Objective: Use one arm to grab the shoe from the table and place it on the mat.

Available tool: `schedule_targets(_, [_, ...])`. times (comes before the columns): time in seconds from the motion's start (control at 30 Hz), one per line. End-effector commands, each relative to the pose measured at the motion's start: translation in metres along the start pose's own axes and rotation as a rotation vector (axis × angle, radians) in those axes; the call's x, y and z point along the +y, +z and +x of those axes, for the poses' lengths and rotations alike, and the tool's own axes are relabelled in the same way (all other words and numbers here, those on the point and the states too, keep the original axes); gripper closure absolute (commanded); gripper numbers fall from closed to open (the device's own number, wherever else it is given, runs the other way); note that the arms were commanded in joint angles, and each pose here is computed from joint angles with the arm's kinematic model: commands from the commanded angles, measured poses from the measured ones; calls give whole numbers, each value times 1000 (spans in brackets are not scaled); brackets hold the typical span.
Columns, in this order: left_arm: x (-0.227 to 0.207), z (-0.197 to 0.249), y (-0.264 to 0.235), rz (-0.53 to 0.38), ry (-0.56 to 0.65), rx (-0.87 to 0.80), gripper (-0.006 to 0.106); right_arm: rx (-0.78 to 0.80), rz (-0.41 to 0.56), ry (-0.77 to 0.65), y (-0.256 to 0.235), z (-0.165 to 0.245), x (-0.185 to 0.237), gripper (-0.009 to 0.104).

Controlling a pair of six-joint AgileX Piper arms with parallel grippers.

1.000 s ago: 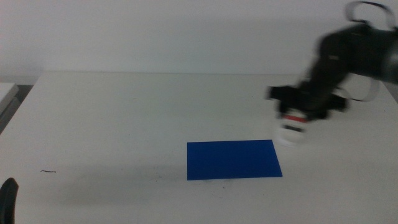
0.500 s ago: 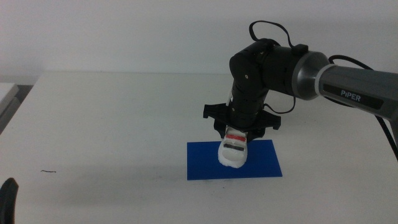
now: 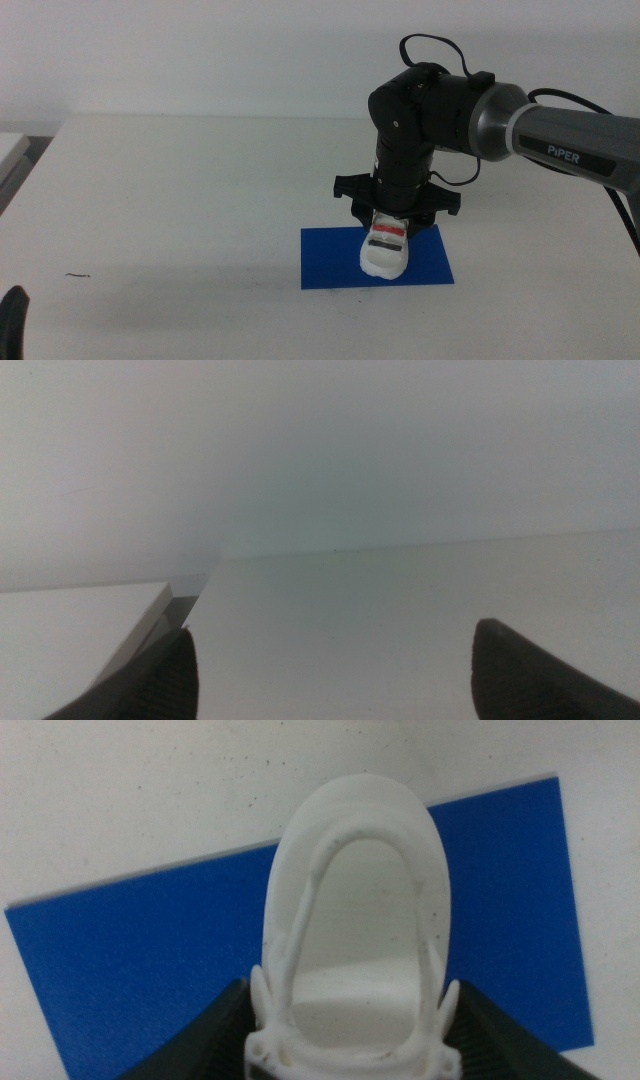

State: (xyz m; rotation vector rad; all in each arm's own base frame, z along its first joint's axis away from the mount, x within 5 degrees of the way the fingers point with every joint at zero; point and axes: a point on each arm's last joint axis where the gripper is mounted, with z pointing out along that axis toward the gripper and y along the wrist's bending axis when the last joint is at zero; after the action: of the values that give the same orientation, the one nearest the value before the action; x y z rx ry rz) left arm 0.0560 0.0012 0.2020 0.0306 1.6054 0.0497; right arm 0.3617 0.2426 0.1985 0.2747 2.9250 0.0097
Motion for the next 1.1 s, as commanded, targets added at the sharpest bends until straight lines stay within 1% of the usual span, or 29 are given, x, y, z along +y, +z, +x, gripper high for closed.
schedule_targets(0.0, [0,-1,0,2,-5,-7,7,-14,-6,59,-6,-1,1,82])
schedule_targets(0.1, [0,-1,0,2,-5,-7,7,-13,-4,368,-7,-1,0,82])
schedule_targets(0.2, [0,-1,0,2,-5,-7,7,-49,11,860,-7,-3,-2,82])
schedule_targets(0.27, [0,-1,0,2,-5,-7,7,-69,4,1153,-7,-5,-3,82])
schedule_targets(0.3, [0,-1,0,2,-5,-7,7,-77,-1,1244,-7,-5,-3,82])
schedule_targets(0.47, [0,-1,0,2,-5,-7,7,-73,-15,1244,-4,-6,-1,82])
schedule_targets(0.93, [0,-1,0,2,-5,-7,7,-33,26,1233,22,3,9,82])
schedule_targets(1.07, [0,-1,0,2,-5,-7,7,-18,-2,1242,22,2,11,82])
